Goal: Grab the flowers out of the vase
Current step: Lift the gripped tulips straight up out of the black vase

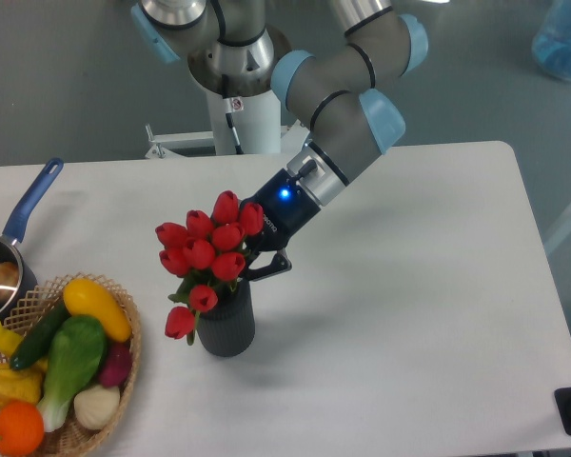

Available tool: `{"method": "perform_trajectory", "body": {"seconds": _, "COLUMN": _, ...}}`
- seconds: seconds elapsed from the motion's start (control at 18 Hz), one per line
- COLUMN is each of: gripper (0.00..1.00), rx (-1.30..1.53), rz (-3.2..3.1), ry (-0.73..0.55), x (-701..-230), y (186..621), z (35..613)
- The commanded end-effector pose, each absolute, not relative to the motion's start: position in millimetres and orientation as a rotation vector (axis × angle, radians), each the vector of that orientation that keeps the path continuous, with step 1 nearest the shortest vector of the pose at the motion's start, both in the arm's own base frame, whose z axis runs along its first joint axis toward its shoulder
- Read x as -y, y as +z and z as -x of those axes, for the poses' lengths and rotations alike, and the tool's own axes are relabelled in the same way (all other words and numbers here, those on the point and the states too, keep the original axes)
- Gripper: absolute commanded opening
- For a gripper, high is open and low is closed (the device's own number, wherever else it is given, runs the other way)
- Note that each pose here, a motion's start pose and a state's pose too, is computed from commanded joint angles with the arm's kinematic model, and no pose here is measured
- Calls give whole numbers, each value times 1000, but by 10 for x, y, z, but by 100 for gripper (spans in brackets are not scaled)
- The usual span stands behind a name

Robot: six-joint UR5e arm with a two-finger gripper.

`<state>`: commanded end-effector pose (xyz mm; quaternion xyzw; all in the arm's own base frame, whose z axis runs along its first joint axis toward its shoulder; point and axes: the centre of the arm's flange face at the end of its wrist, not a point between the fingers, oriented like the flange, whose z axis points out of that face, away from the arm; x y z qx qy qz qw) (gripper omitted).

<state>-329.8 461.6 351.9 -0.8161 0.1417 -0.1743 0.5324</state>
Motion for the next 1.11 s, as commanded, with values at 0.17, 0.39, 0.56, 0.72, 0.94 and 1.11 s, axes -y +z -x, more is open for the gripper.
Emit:
{"method": "perform_trajectory", "body": {"seconds": 0.17, "gripper": 41, "rx": -337, "rz": 1937, "ry": -411, "x": -4620, "y": 3611, "z": 3283}}
{"method": "perform_trajectory", "body": {"seconds": 0.39, "gripper": 41, "rx": -342, "rz": 1932, "ry": -407, "x": -4617, "y": 3665, "z": 3261}}
{"method": "perform_trajectory", "body": {"seconds": 0.56, "gripper": 41, "rx": -328, "rz": 1931, "ry": -407, "x": -4616, "y": 3787, "z": 3242}}
{"method": "perform_trajectory", "body": {"seconds": 0.72, "gripper": 41, "rx": -291, "rz": 1918, "ry": -428, "x": -4658, "y": 3987, "z": 3253}}
{"method": "perform_trajectory", "body": {"seconds": 0.94, "gripper": 41, "rx": -266, "rz": 1915, "ry": -422, "x": -4624, "y": 4166, "z": 3256}}
{"method": "perform_trajectory", "body": {"seconds": 1.11, "gripper": 41, "rx": -270, "rz": 1909, "ry": -405, "x": -4583, "y": 4270, "z": 3233}}
